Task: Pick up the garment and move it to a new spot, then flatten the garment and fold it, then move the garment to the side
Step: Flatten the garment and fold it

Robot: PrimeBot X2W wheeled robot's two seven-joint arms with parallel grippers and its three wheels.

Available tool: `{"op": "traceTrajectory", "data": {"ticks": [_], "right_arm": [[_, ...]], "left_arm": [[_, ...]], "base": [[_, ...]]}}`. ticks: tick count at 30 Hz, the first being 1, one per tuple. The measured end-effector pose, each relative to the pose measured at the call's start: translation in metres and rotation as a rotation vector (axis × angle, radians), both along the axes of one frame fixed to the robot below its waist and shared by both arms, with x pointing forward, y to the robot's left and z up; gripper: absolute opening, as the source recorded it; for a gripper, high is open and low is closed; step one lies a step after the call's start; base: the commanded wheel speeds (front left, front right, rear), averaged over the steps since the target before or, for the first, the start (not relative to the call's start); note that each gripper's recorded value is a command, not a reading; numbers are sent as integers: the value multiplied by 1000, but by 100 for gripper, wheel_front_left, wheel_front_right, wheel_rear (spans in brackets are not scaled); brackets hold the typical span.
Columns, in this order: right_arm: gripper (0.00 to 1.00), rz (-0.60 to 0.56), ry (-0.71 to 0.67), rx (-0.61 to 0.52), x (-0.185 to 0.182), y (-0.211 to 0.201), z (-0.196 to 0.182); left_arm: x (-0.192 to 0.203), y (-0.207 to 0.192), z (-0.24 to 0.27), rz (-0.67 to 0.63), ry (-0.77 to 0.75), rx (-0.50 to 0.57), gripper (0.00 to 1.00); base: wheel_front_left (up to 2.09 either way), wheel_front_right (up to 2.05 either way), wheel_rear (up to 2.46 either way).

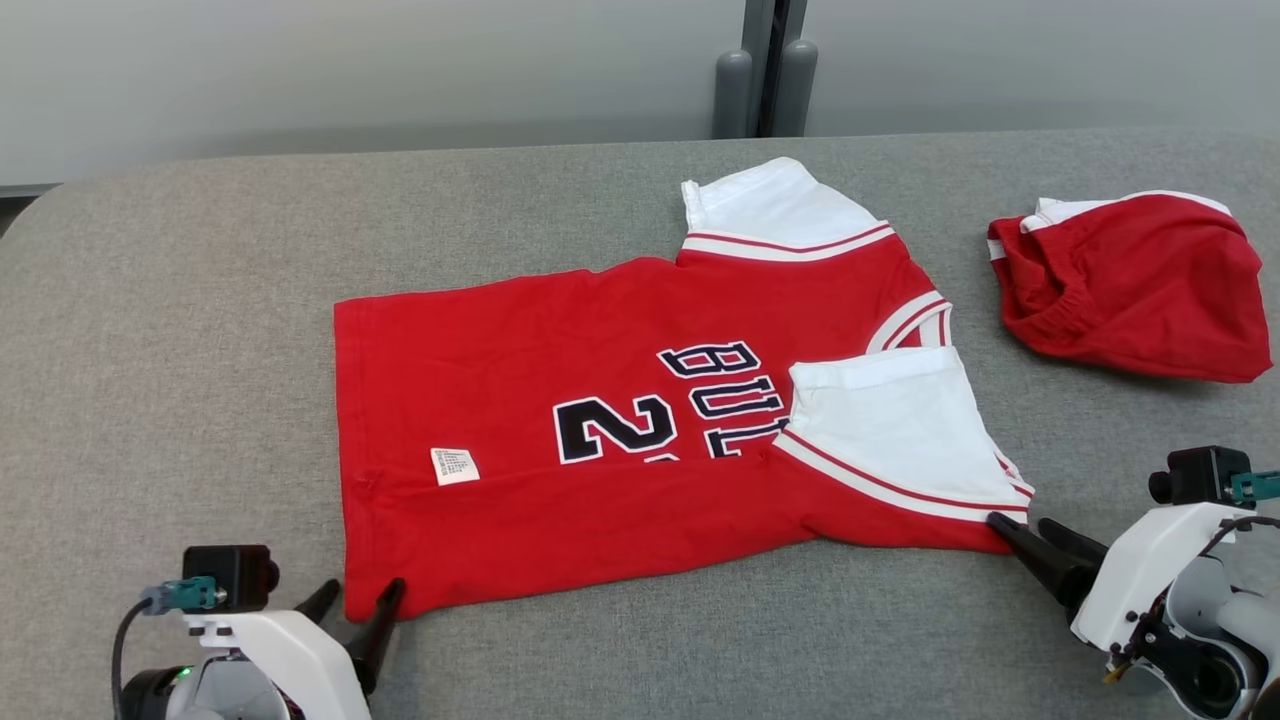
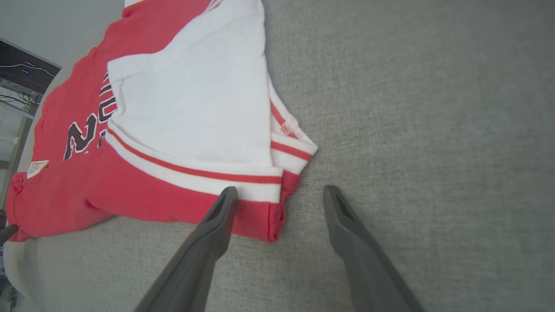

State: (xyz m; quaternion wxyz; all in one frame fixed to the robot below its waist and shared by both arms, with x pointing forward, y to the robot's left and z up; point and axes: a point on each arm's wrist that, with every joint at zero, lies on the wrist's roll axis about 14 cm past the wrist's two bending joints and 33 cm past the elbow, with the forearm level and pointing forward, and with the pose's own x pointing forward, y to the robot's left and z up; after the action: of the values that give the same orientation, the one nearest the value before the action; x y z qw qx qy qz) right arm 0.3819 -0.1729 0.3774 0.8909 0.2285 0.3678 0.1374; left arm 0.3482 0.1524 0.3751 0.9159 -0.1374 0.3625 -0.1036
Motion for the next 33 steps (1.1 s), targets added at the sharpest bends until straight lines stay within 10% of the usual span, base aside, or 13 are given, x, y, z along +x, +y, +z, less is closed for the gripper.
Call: {"op": "traceTrajectory", "data": {"ticks": [16,17,18,19,20,33], "right_arm": [[100,0,36,36,5,16,-5],[71,7,38,43,4,19,-4],[47,11,39,47,3,21,-4],[6,17,45,52,0,23,-5],[0,22,50,54,-1,25,-6],[0,31,-2,64,-1,24,9]], "left_arm": [[-2,-5,-19,-6,73,-26,100],[-2,-5,-19,-5,76,-27,97],[-2,-5,-19,-6,76,-28,69],[-2,-5,-20,-10,80,-28,10],[-3,-5,-20,-14,84,-30,0],[1,-4,-5,-45,41,-41,0]], "base": [[0,0,0],[0,0,0],[0,0,0],[0,0,0],[0,0,0],[0,0,0]]}}
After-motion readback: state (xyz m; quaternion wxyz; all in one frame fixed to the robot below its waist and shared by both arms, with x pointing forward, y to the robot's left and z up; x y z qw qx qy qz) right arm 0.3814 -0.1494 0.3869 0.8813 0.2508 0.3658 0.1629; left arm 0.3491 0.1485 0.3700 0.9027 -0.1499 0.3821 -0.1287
